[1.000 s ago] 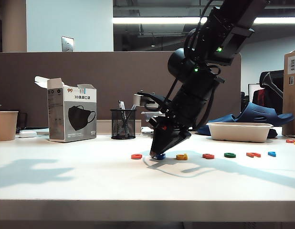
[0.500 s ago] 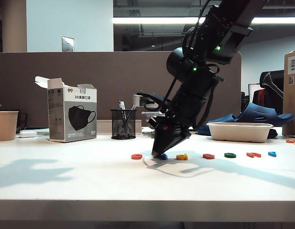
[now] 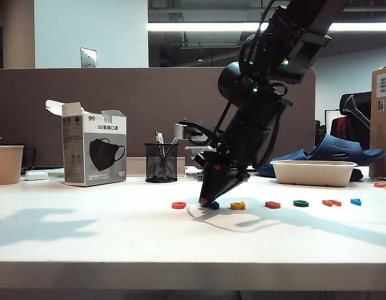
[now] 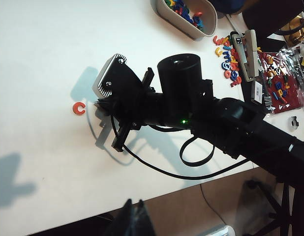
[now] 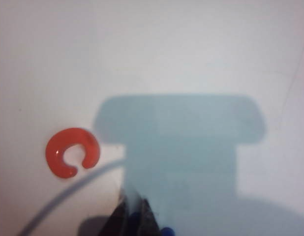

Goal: Select the appropriate letters from the row of letter magnets placed on the table to arrange into the word "yes".

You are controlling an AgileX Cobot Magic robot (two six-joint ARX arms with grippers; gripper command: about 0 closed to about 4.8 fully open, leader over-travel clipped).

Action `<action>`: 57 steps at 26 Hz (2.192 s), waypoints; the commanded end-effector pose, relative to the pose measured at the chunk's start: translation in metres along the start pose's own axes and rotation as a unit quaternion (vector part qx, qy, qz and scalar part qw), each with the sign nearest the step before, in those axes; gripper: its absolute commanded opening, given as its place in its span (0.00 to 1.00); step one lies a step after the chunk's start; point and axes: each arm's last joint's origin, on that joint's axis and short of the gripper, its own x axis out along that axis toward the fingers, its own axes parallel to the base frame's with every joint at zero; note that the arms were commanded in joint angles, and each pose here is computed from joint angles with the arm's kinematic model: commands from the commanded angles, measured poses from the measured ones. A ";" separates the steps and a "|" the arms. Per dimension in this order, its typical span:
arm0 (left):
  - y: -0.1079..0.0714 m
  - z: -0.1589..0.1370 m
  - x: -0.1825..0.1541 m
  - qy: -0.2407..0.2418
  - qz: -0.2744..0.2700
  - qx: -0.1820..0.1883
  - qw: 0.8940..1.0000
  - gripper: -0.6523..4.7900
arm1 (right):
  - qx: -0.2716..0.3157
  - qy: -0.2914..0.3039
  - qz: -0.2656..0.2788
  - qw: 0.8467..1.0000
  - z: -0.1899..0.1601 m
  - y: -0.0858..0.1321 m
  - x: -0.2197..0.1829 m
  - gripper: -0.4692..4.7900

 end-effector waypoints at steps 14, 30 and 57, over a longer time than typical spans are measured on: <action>-0.001 0.001 -0.002 -0.008 -0.005 0.004 1.000 0.11 | 0.008 0.035 -0.007 0.999 -0.009 0.002 -0.001 0.09; -0.001 0.001 -0.002 -0.008 -0.005 0.004 1.000 0.11 | 0.009 -0.034 0.006 0.999 0.011 0.006 -0.034 0.09; -0.001 0.001 -0.002 -0.008 -0.005 0.004 1.000 0.11 | 0.173 0.052 -0.001 0.984 0.007 0.035 -0.061 0.09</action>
